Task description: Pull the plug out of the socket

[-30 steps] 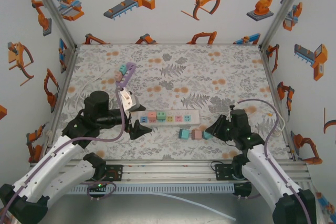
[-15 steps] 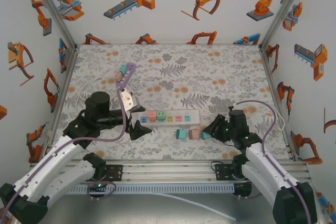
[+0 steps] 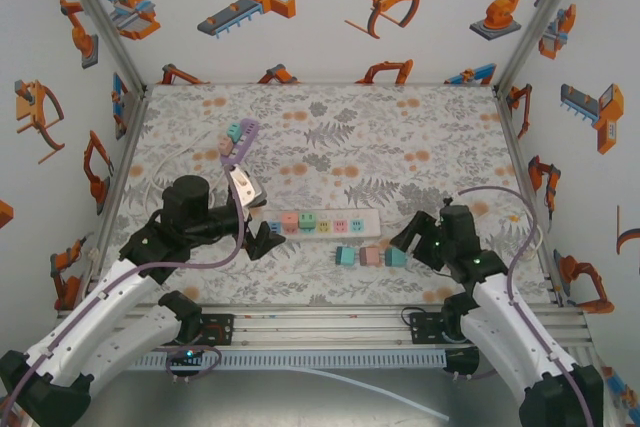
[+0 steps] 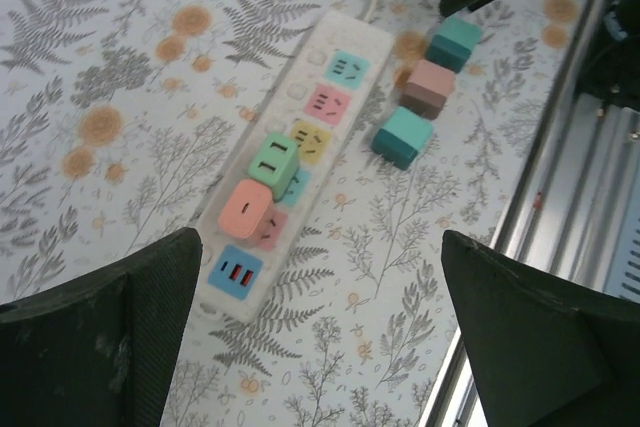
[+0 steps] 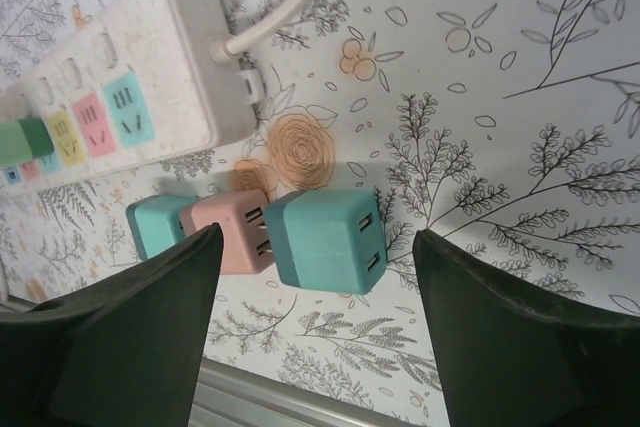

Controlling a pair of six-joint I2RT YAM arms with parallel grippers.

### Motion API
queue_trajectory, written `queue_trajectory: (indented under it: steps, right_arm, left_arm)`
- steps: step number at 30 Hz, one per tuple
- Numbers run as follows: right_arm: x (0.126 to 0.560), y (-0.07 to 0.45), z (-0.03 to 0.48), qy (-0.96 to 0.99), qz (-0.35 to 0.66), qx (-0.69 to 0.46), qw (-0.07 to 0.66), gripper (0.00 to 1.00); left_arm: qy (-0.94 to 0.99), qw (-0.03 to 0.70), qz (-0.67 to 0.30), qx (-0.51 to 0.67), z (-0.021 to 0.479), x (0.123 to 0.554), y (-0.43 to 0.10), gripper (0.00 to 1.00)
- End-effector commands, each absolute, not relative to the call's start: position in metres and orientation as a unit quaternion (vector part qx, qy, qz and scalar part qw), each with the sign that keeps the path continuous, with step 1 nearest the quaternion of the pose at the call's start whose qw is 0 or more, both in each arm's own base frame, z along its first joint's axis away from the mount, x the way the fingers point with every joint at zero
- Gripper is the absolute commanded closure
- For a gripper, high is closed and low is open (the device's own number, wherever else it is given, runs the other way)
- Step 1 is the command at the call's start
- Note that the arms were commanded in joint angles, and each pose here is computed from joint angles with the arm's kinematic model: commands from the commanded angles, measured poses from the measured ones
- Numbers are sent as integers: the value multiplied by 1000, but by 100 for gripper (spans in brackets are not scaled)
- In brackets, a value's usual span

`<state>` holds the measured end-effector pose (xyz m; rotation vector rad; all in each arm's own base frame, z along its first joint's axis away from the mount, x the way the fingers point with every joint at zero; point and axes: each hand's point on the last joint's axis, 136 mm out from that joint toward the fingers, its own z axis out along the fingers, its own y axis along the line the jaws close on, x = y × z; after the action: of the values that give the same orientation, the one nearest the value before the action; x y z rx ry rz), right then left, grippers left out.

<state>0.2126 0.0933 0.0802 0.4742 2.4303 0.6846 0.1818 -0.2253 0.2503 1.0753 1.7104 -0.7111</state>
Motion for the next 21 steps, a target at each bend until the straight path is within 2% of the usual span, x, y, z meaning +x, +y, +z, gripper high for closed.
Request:
queue_trajectory:
  steps: [1, 8, 13, 21]
  right_arm:
    - [230, 92, 125, 896, 247, 135, 342, 29]
    - [262, 130, 201, 855, 276, -8, 439, 30]
    - [269, 178, 242, 809, 281, -159, 492, 31]
    - [243, 269, 257, 696, 270, -443, 496, 30]
  left_arm:
    - [734, 486, -252, 401, 241, 197, -213, 3]
    - [761, 493, -244, 343, 237, 211, -206, 3]
    - [790, 495, -220, 287, 230, 226, -193, 3]
    - [842, 469, -210, 162, 213, 246, -169, 1]
